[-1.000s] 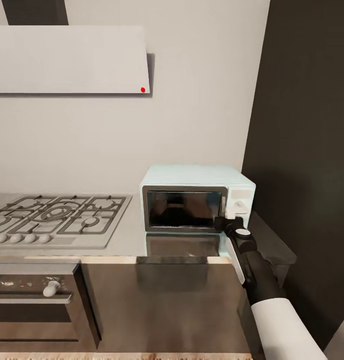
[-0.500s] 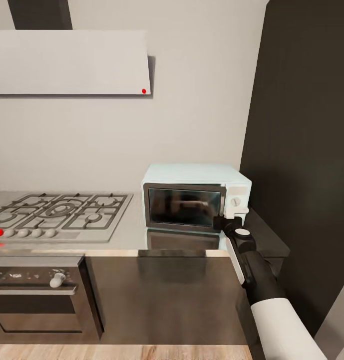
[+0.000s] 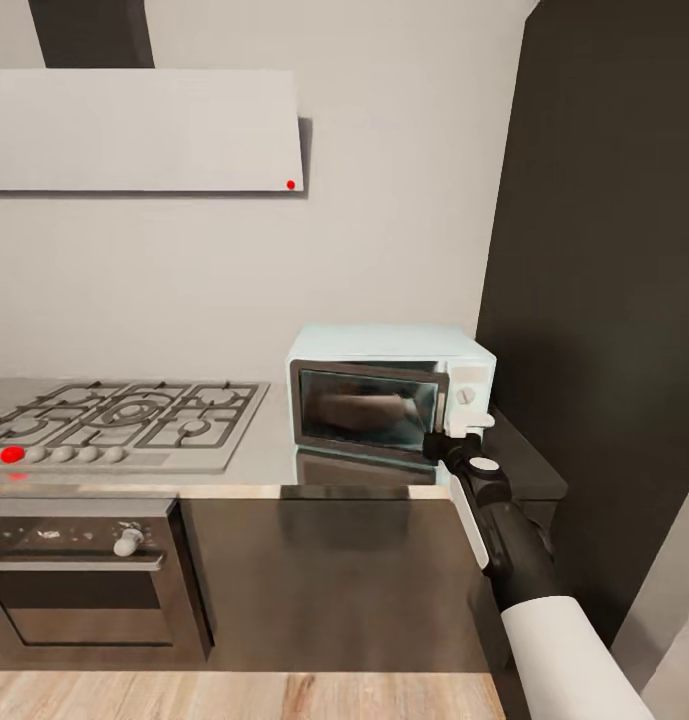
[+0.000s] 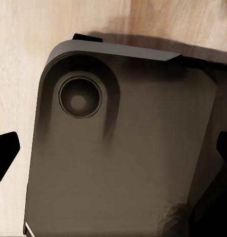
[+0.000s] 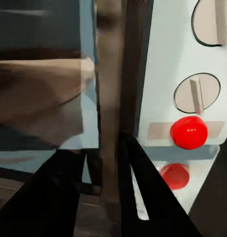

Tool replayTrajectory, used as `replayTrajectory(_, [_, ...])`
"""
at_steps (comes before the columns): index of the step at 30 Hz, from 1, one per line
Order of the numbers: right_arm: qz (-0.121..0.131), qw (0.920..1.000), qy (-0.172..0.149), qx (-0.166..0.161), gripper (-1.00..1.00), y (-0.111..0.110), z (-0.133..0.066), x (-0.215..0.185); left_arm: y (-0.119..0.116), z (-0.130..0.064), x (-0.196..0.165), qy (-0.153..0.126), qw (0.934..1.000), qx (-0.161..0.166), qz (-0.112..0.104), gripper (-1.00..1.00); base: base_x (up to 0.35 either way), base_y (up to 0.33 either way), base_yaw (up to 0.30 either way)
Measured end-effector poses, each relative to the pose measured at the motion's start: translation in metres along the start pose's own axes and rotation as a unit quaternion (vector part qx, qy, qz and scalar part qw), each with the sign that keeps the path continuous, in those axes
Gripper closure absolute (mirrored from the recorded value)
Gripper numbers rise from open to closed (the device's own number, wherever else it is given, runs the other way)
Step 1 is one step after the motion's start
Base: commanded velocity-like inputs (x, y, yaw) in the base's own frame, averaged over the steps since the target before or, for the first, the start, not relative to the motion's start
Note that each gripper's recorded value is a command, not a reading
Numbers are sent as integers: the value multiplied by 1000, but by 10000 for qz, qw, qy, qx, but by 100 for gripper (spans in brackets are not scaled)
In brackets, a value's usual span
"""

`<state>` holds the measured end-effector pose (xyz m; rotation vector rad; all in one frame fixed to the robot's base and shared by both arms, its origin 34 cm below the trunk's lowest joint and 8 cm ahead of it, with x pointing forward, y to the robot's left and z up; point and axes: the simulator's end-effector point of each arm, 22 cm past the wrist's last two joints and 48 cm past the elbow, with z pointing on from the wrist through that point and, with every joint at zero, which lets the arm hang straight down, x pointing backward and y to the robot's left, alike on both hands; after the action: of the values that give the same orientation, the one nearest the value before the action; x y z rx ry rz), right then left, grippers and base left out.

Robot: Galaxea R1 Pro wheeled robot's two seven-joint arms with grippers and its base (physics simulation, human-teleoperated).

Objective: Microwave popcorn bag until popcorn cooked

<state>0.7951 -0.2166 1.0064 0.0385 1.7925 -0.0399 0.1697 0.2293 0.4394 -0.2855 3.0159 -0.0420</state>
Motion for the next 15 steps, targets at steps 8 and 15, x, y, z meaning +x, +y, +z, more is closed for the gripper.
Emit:
replayTrajectory(8, [-145,9998,-15,-121,100,15,-2,0,0,0,0,-1,10000,1,7,-100,-168,0,0])
replayTrajectory(15, [-164,9998,0,-117,100,15,-2,0,0,0,0,-4,10000,2,7,-100,-4,0,0])
